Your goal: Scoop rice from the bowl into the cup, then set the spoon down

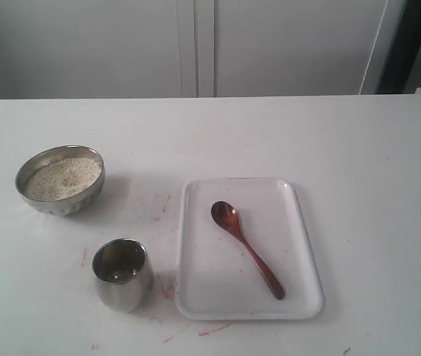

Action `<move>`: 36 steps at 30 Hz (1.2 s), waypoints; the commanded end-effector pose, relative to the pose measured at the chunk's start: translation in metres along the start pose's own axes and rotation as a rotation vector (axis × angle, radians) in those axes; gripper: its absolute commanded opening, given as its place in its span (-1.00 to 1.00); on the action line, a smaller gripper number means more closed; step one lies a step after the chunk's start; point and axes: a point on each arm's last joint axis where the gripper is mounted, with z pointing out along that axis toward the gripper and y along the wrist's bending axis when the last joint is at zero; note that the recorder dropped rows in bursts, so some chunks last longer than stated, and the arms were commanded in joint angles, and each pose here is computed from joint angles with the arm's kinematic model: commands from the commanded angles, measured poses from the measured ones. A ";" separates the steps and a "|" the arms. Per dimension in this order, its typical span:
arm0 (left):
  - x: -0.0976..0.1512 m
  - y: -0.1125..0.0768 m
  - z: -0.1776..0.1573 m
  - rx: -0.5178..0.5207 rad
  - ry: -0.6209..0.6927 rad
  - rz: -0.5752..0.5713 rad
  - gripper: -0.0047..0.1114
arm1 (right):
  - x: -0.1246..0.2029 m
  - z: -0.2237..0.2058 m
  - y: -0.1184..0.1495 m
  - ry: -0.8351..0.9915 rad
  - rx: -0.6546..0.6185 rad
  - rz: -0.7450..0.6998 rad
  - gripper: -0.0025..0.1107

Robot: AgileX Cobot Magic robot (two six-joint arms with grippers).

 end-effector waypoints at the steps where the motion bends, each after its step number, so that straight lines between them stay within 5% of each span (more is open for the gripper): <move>1: 0.002 -0.001 0.000 0.010 0.002 -0.007 -0.67 | 0.002 0.000 -0.001 0.001 0.007 0.001 -0.96; 14: 0.002 -0.001 0.000 0.010 0.002 -0.007 -0.67 | 0.006 0.000 0.002 0.044 -0.019 -0.056 -0.96; 24: 0.002 -0.001 0.000 0.010 0.002 -0.007 -0.67 | 0.029 -0.005 0.000 0.310 -0.012 -0.107 -0.96; 36: 0.002 -0.001 0.000 0.010 0.002 -0.007 -0.67 | 0.030 -0.005 0.000 0.316 -0.011 -0.109 -0.96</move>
